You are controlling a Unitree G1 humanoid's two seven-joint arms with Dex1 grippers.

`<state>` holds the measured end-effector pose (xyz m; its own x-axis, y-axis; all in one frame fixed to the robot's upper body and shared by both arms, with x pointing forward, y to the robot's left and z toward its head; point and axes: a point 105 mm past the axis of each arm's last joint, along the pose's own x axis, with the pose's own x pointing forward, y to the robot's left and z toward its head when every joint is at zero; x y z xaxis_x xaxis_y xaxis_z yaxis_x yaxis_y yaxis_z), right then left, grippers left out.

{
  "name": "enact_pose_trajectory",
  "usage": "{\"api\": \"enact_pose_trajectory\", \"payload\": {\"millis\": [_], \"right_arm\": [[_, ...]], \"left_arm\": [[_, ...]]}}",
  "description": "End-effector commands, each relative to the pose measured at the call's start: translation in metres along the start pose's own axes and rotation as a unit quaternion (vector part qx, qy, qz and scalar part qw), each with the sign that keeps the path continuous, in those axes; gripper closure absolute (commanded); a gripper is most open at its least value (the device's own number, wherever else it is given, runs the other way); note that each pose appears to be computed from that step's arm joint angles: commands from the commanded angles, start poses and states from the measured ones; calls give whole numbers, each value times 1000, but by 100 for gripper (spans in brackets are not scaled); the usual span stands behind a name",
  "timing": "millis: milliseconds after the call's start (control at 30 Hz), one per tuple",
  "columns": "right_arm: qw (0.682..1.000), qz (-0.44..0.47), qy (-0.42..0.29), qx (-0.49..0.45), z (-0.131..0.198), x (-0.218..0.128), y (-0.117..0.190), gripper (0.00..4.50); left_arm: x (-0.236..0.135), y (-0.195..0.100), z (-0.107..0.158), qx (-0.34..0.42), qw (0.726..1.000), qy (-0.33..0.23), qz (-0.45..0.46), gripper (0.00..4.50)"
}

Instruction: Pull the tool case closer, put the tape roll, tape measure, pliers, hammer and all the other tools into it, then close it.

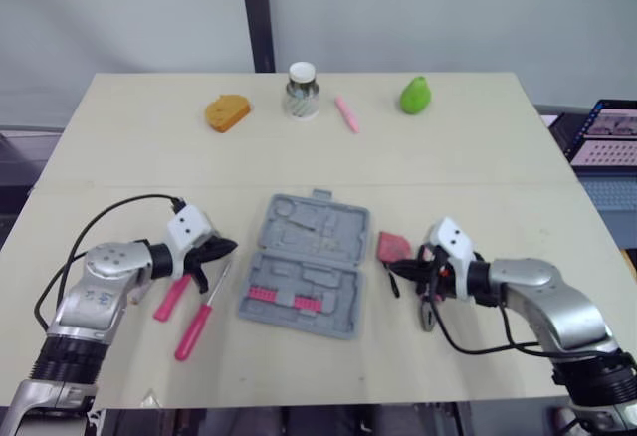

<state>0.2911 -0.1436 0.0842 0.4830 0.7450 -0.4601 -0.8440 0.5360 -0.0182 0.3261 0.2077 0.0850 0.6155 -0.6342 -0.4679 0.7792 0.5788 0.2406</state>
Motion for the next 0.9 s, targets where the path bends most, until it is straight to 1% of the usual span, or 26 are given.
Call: {"api": "enact_pose_trajectory", "payload": {"millis": [33,133,267,433,567,800,900], "right_arm": [[1000,-7,-1,-9,3,10,2,450],[1000,-10,-6,-1,3,18,4,450],[1000,-15,4,2,-2,27,4,450],[1000,-19,5,4,-3,32,2,450],[1000,-16,3,7,-3,34,3,450],[1000,-9,-3,8,0,39,7,450],[1000,9,0,12,-2,39,14,450]], "left_arm": [[11,-1,1,16,1000,-4,-9,446],[22,-3,3,15,1000,-12,-16,446],[35,-3,5,21,999,-15,-20,446],[44,-6,10,23,999,-24,-27,446],[51,-11,9,23,999,-25,-36,446],[54,-23,8,15,998,-28,-60,446],[50,-32,6,12,997,-24,-79,446]]}}
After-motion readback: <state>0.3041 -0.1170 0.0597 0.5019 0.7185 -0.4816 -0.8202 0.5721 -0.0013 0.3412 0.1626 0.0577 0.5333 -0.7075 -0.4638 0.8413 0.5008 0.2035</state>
